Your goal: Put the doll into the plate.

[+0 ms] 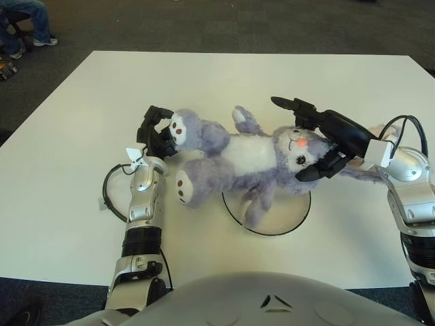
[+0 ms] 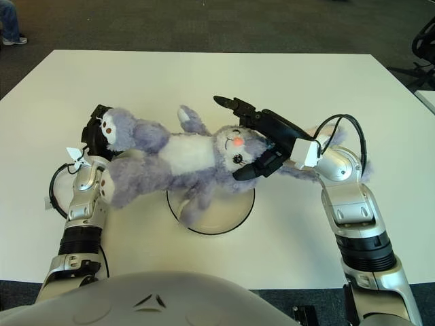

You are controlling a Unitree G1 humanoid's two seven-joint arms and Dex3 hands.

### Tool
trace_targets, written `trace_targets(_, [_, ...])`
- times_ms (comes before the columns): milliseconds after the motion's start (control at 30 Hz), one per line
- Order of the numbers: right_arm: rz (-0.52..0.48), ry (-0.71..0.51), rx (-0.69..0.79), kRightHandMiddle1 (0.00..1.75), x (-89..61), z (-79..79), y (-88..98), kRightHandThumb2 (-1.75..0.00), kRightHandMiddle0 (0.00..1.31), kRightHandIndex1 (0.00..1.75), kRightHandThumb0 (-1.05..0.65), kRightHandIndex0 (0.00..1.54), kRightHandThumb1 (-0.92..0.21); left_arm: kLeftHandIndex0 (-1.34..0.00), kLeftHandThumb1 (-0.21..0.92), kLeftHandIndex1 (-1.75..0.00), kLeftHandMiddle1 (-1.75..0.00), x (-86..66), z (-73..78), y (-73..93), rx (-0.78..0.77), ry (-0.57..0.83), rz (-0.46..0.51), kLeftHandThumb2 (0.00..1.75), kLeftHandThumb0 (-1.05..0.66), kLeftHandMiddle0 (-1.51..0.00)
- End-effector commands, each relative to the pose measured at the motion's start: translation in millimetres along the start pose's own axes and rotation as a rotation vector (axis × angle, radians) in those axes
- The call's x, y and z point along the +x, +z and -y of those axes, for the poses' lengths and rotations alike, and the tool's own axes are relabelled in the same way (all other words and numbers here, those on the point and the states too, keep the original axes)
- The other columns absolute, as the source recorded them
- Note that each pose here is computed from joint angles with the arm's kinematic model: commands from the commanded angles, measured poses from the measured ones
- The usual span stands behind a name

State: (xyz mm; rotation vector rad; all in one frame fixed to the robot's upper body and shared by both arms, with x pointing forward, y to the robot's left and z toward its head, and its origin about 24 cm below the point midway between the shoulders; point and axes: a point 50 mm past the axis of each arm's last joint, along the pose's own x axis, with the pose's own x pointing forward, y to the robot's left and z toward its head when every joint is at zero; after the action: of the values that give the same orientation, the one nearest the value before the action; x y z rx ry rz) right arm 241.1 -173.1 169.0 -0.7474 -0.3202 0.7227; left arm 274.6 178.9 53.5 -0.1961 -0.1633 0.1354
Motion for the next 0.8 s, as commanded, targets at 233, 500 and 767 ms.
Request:
trace_targets(233, [0.019,-0.039,0.038,0.0,-4.4,0.8,4.1,-0.2,0.0,1.75,-0.92,0.35,-0.89,-0.54,0.41,-1.75,-1.75,-3.3,-1.1,-5.5,0.002,0.013,-0.02,1.2,-0.45,-1.12])
trace_targets(500, [0.087,-0.042,0.039,0.0,-5.4,0.2,7.2,-0.19,0.0,1.53,-0.88,0.21,-0.91,-0.54,0.41,-1.75,-1.75,-3.4,-1.1,-5.6,-0.005,0.008,-0.016,1.2,-0.45,-1.12])
trace_targets(767, [0.094,-0.019,0.04,0.0,-7.0,0.3,8.7,-0.22,0.0,0.27,-0.89,0.03,-0.92,-0.54,0.41,-1.75,-1.75,-3.9,-1.2,-4.9,0.007,0.003,-0.014,1.2,-0.45,-1.12])
